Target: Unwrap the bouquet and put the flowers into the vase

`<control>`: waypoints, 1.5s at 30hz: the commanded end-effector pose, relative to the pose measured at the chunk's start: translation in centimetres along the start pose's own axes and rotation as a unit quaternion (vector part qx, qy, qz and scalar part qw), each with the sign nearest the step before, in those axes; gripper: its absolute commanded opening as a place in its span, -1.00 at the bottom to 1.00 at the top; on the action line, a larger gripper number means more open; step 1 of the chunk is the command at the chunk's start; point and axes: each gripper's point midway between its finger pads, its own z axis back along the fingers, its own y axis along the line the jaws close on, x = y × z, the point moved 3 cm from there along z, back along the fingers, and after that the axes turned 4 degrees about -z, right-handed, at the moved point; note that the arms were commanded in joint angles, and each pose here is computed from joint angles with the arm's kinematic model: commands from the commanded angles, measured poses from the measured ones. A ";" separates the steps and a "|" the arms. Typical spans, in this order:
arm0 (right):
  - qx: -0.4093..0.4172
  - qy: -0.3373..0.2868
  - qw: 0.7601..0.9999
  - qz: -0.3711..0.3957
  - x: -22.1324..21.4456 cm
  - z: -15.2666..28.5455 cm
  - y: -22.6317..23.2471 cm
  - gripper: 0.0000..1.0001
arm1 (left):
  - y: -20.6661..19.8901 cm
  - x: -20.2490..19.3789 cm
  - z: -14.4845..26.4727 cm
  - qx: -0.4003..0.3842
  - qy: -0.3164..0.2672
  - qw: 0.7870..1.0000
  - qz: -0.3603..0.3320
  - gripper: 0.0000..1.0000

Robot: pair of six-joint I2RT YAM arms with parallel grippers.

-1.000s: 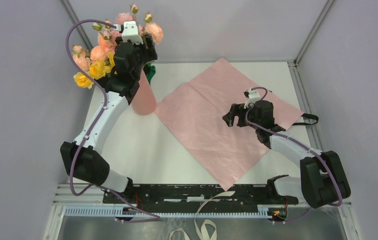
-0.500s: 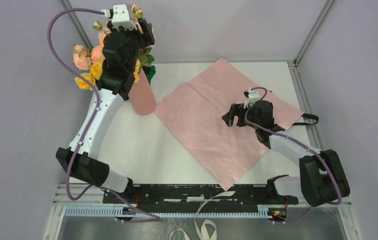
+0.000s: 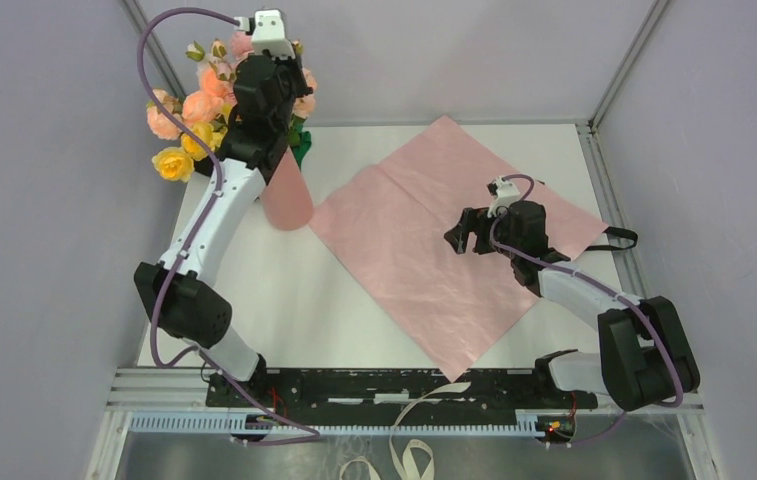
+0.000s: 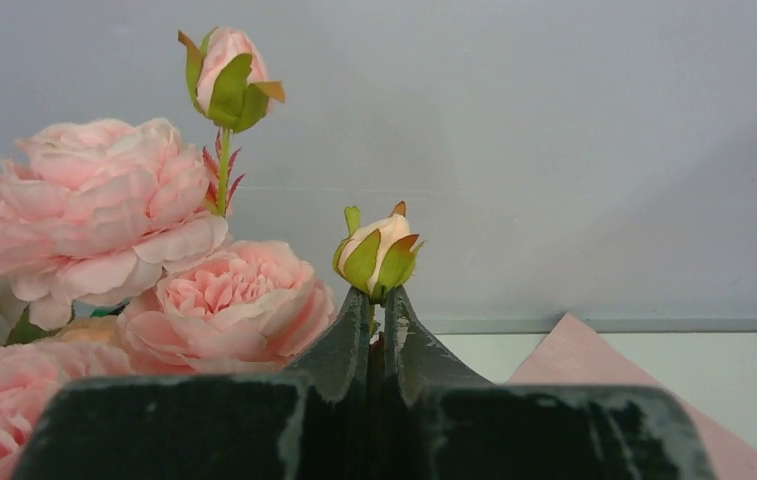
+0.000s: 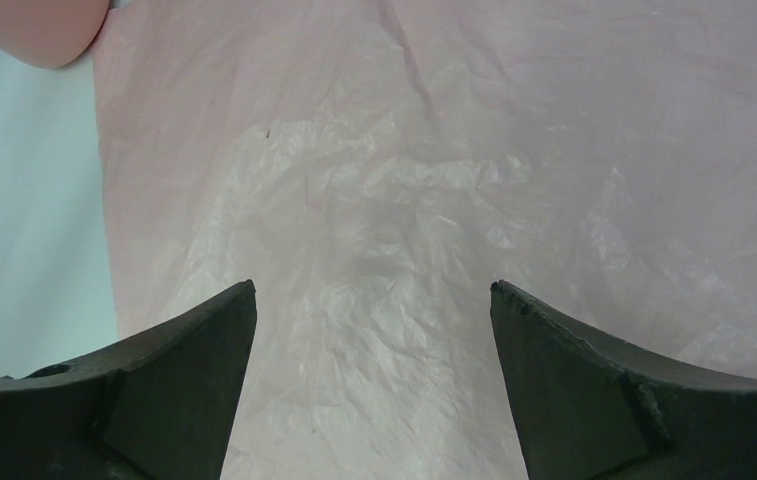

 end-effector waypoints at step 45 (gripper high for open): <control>0.025 0.019 0.999 -0.014 -2.2 -1.2 0.8 0.88 | -11.4 -1.5 11.7 -0.301 0.047 0.939 0.156 1.00</control>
